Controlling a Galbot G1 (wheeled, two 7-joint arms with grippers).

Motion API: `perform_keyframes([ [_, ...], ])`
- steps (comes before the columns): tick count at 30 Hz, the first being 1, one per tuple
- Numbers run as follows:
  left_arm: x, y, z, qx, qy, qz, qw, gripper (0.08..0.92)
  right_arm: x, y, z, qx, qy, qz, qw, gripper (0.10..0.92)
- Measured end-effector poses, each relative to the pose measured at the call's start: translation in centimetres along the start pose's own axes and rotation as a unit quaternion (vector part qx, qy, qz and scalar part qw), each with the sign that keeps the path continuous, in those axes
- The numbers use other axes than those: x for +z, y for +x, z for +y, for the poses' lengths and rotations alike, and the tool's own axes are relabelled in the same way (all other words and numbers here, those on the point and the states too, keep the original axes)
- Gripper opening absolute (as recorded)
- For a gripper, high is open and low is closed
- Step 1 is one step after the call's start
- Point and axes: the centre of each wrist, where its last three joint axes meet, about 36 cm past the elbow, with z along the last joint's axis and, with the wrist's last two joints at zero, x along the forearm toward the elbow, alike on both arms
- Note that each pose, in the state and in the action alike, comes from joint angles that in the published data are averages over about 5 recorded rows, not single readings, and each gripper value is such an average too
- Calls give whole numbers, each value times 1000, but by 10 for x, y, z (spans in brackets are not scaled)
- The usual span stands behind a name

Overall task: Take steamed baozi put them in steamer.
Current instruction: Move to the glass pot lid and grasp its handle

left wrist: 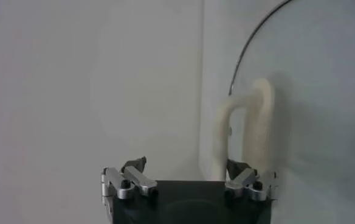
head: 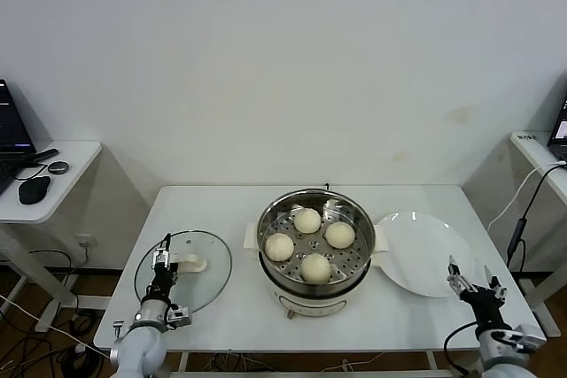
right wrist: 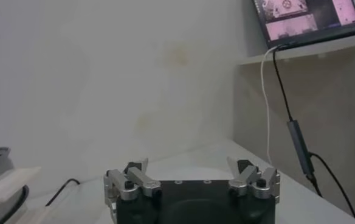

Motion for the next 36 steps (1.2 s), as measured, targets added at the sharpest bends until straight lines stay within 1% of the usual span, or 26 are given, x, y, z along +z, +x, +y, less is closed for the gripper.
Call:
perform_keyframes([
  [9,9,-9,-10,-8,-7,-14,1000,823,0,2,-2,2,4,-1,1000,823],
  [19,12,-12,-14,-11,-10,-27,1000,823,0,3,-3,2,5,-1,1000,823],
  [22,14,-13,-14,-11,-13,-31,999,811,-1,3,-3,3,6,-1,1000,823],
  [25,15,-14,-16,-9,-12,-34,999,750,-1,3,-3,3,6,-1,1000,823],
  [31,15,-14,-19,-4,-10,-39,999,577,1,3,-3,3,5,0,1000,823],
  [36,15,-16,-21,-6,-9,-36,999,429,2,3,-2,2,5,1,1000,823],
])
